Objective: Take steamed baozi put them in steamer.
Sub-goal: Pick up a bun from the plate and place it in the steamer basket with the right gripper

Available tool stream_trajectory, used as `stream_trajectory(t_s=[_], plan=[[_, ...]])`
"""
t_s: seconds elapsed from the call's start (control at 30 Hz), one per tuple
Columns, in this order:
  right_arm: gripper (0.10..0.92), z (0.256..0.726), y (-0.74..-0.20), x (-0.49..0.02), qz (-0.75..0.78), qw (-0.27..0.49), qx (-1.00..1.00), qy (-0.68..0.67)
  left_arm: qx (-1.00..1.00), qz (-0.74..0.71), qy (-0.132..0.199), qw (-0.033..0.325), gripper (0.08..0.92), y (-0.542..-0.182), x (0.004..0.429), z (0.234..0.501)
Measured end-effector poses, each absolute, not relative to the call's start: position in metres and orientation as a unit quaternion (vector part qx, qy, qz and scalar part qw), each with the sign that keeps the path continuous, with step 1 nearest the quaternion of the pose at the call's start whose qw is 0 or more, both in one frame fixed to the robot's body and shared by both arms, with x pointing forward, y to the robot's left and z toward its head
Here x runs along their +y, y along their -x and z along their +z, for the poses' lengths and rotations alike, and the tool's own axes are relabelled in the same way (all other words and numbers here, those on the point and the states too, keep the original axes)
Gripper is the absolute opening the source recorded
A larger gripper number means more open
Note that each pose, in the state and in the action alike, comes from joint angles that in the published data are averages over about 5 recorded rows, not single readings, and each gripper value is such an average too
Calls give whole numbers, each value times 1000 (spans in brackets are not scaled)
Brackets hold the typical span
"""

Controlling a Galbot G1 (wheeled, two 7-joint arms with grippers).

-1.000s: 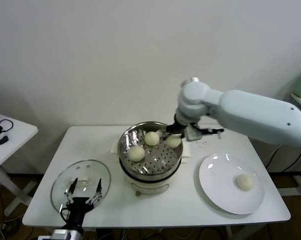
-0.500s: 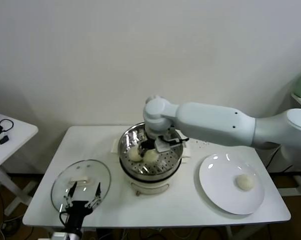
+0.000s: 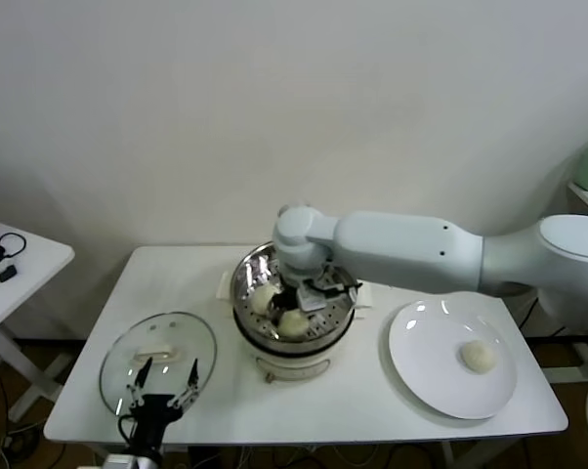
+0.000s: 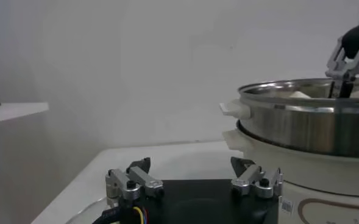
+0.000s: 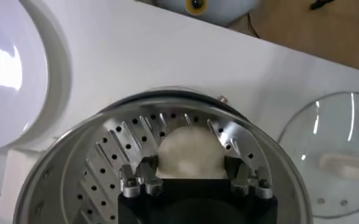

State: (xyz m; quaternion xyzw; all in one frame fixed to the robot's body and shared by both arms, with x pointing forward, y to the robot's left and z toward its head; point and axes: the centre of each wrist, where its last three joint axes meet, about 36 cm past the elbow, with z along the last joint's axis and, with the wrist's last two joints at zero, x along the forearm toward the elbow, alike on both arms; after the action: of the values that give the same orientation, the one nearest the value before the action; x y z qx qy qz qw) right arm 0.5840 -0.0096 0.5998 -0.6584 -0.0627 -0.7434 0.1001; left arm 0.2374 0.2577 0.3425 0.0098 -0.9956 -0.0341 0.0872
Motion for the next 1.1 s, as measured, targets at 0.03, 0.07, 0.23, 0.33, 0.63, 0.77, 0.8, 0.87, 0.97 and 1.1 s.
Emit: stream_trajectory(t_s=[0.03, 0.07, 0.23, 0.33, 0.63, 0.77, 0.8, 0.87, 0.97, 1.1], plan=[[699, 599, -584, -11, -743, 99, -63, 659, -996, -34, -10, 87, 823, -238, 258, 342], [699, 598, -584, -13, -742, 97, -62, 660, -996, -34, -10, 87, 823, -238, 258, 342], [696, 597, -586, -22, -742, 91, -60, 662, -996, -35, -11, 86, 823, -238, 258, 342], [698, 597, -586, -26, -742, 89, -58, 662, -996, -35, -11, 86, 823, -238, 258, 342], [705, 594, -587, -38, -739, 81, -50, 667, -996, -35, -12, 86, 823, -238, 259, 342], [753, 592, -588, -41, -738, 78, -46, 669, -996, -35, -12, 86, 823, -238, 259, 342], [775, 592, -589, -41, -738, 78, -46, 669, -996, -35, -12, 86, 823, -239, 259, 342], [804, 592, -590, -42, -737, 78, -44, 670, -996, -35, -13, 85, 823, -239, 259, 342], [820, 594, -591, -42, -736, 80, -41, 671, -996, -35, -13, 85, 823, -239, 259, 342], [823, 601, -595, -44, -736, 81, -36, 671, -996, -35, -14, 86, 823, -240, 260, 341]])
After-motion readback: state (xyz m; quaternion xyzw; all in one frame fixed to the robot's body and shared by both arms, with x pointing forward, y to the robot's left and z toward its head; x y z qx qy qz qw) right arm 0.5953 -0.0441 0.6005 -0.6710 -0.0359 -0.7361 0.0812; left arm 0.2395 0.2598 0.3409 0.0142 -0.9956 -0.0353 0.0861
